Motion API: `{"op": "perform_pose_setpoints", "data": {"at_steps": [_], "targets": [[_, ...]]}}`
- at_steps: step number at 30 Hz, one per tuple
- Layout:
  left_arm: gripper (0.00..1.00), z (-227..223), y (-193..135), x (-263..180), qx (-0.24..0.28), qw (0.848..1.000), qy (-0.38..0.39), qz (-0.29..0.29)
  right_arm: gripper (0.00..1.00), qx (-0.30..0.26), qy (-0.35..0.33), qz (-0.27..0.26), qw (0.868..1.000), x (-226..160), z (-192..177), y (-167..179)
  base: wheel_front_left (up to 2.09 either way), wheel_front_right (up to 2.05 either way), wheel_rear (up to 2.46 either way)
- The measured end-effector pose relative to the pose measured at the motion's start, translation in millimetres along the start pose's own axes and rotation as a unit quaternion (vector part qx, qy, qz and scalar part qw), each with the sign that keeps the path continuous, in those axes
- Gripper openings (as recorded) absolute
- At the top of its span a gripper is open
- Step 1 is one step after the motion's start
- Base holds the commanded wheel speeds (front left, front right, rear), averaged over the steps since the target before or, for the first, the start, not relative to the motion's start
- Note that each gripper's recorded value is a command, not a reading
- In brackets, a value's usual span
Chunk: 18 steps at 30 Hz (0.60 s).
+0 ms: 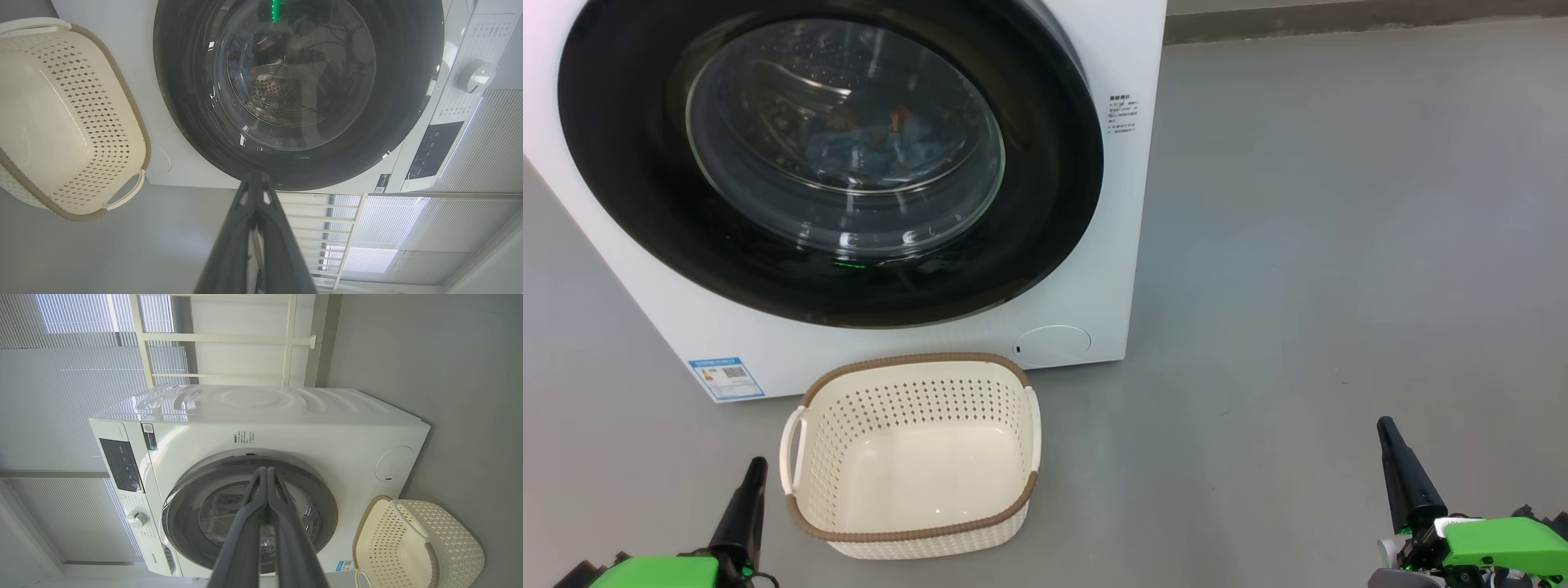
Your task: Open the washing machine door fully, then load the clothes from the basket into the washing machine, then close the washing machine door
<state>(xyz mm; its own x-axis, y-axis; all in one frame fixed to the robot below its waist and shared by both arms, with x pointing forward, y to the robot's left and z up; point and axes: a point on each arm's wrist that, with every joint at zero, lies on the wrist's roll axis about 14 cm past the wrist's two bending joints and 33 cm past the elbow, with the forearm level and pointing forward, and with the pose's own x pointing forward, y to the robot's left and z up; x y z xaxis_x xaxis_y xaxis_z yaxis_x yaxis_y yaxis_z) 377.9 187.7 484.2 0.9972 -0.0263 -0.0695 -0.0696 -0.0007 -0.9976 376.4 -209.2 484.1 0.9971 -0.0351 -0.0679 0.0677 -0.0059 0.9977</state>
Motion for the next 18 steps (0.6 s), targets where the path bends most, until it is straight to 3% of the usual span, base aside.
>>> {"op": "perform_pose_setpoints", "data": {"at_steps": [18], "targets": [[0.00, 0.1, 0.0, 0.0, 0.000, 1.000, 0.000, 0.000, 0.00, 0.000, 0.000, 0.000, 1.000, 0.0, 0.1, 0.0, 0.00, 0.00, 0.00]]}}
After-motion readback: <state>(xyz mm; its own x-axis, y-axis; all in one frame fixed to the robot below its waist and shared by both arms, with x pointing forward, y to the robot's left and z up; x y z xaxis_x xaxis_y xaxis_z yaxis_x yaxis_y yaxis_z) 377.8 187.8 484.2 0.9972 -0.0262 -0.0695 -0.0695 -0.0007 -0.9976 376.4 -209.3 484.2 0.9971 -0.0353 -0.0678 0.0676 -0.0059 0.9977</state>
